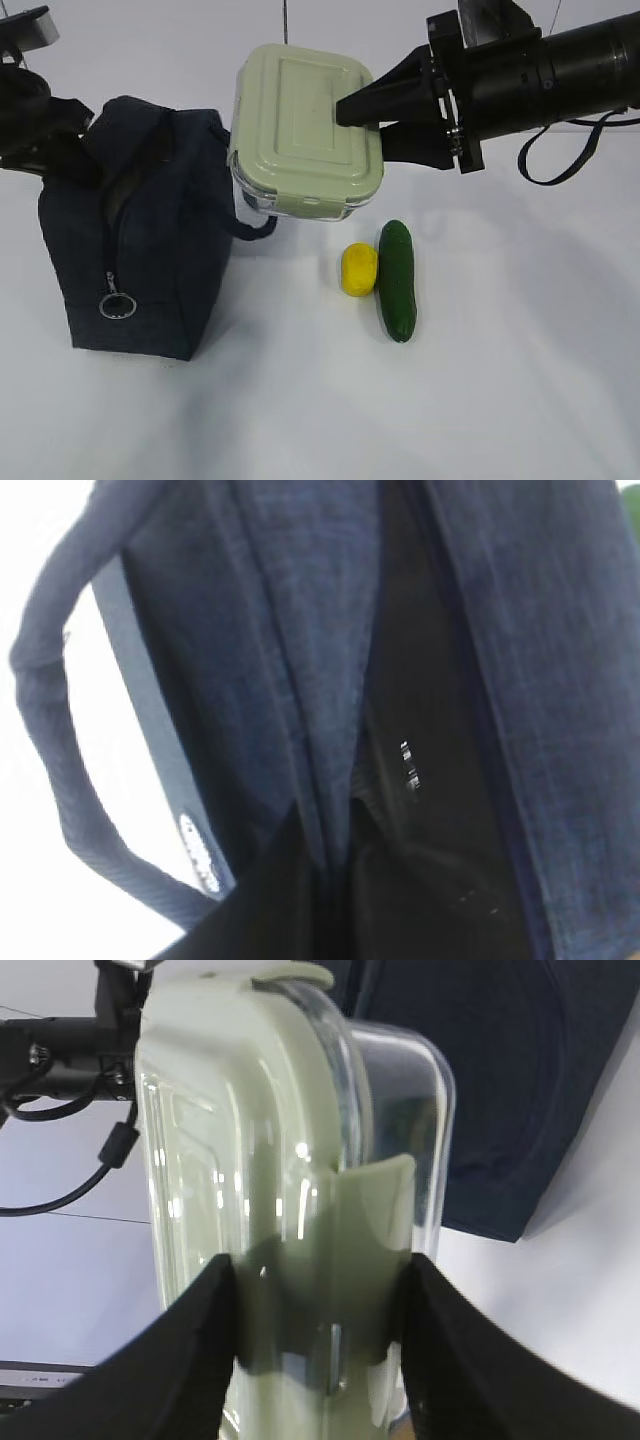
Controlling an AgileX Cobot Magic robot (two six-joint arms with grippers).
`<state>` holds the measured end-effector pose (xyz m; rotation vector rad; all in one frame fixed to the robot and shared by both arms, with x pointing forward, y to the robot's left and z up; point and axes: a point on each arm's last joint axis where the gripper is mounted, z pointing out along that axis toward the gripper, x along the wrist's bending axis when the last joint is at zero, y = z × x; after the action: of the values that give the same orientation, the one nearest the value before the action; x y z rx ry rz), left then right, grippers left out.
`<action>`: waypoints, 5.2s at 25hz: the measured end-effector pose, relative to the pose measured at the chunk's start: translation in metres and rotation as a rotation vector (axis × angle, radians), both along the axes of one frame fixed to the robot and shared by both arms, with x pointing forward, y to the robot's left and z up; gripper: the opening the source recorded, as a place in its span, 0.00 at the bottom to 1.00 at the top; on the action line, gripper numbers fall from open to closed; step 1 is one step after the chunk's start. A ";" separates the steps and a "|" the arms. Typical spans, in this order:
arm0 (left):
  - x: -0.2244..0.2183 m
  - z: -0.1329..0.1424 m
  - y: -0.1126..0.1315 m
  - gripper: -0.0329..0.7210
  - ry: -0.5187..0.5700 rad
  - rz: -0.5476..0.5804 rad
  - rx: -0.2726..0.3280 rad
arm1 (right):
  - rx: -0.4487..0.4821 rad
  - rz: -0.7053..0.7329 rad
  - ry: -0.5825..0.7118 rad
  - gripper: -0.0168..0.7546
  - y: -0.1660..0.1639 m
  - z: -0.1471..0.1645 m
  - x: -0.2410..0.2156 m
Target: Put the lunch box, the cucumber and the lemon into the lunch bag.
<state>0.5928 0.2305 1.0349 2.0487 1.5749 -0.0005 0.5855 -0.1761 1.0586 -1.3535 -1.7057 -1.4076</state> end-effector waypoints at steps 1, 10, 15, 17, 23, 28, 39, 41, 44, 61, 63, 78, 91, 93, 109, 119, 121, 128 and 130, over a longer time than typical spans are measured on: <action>-0.002 0.004 -0.001 0.05 -0.008 -0.012 -0.012 | 0.002 -0.002 0.002 0.51 0.000 0.000 0.000; -0.024 0.048 -0.013 0.05 -0.083 -0.051 -0.191 | 0.134 -0.061 0.017 0.51 0.001 0.011 0.005; -0.030 0.058 -0.025 0.05 -0.087 -0.093 -0.297 | 0.170 -0.079 0.021 0.51 0.001 0.014 0.006; -0.032 0.057 -0.035 0.05 -0.097 -0.129 -0.275 | 0.192 -0.088 0.023 0.51 0.002 0.016 0.007; -0.038 0.059 -0.061 0.05 -0.119 -0.183 -0.299 | 0.208 -0.094 0.000 0.51 0.002 0.018 0.008; -0.039 0.063 -0.064 0.05 -0.131 -0.181 -0.318 | 0.175 -0.079 -0.007 0.51 0.002 0.013 0.008; -0.055 0.086 -0.064 0.05 -0.182 -0.213 -0.373 | 0.101 -0.053 0.049 0.51 0.003 -0.017 0.016; -0.055 0.088 -0.066 0.05 -0.191 -0.228 -0.397 | 0.094 -0.054 0.066 0.51 0.003 -0.024 0.018; -0.052 0.086 -0.070 0.05 -0.195 -0.240 -0.444 | 0.092 -0.058 0.093 0.51 0.004 -0.034 0.022; -0.013 0.034 -0.081 0.05 -0.100 -0.173 -0.508 | 0.103 -0.093 0.094 0.50 0.073 -0.076 0.054; -0.007 0.028 -0.081 0.05 -0.111 -0.142 -0.491 | 0.106 -0.093 0.096 0.50 0.082 -0.085 0.062; 0.019 -0.019 -0.067 0.04 -0.068 -0.064 -0.392 | 0.091 -0.092 0.144 0.50 0.109 -0.138 0.092; 0.024 -0.040 -0.067 0.04 -0.019 -0.061 -0.370 | 0.031 -0.137 0.204 0.51 0.108 -0.161 0.096; 0.024 -0.040 -0.067 0.04 -0.019 -0.061 -0.370 | 0.021 -0.134 0.219 0.52 0.108 -0.162 0.095; 0.024 -0.040 -0.061 0.04 0.004 -0.069 -0.382 | 0.092 0.032 0.198 0.61 0.110 -0.152 0.085; 0.026 -0.038 -0.012 0.04 0.077 -0.028 -0.440 | 0.117 0.087 0.126 0.61 0.104 -0.126 0.082; 0.026 -0.037 -0.003 0.04 0.089 -0.021 -0.452 | 0.096 0.094 0.080 0.61 0.103 -0.109 0.080; 0.021 -0.036 0.021 0.04 0.147 -0.034 -0.479 | -0.141 0.192 -0.080 0.61 0.090 -0.045 0.056; 0.020 -0.036 0.023 0.04 0.158 -0.041 -0.485 | -0.242 0.200 -0.098 0.61 0.083 -0.029 0.048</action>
<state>0.6125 0.2531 0.9989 1.7257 1.4472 -0.5193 0.6331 -0.0928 1.0299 -1.2111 -2.0686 -1.2029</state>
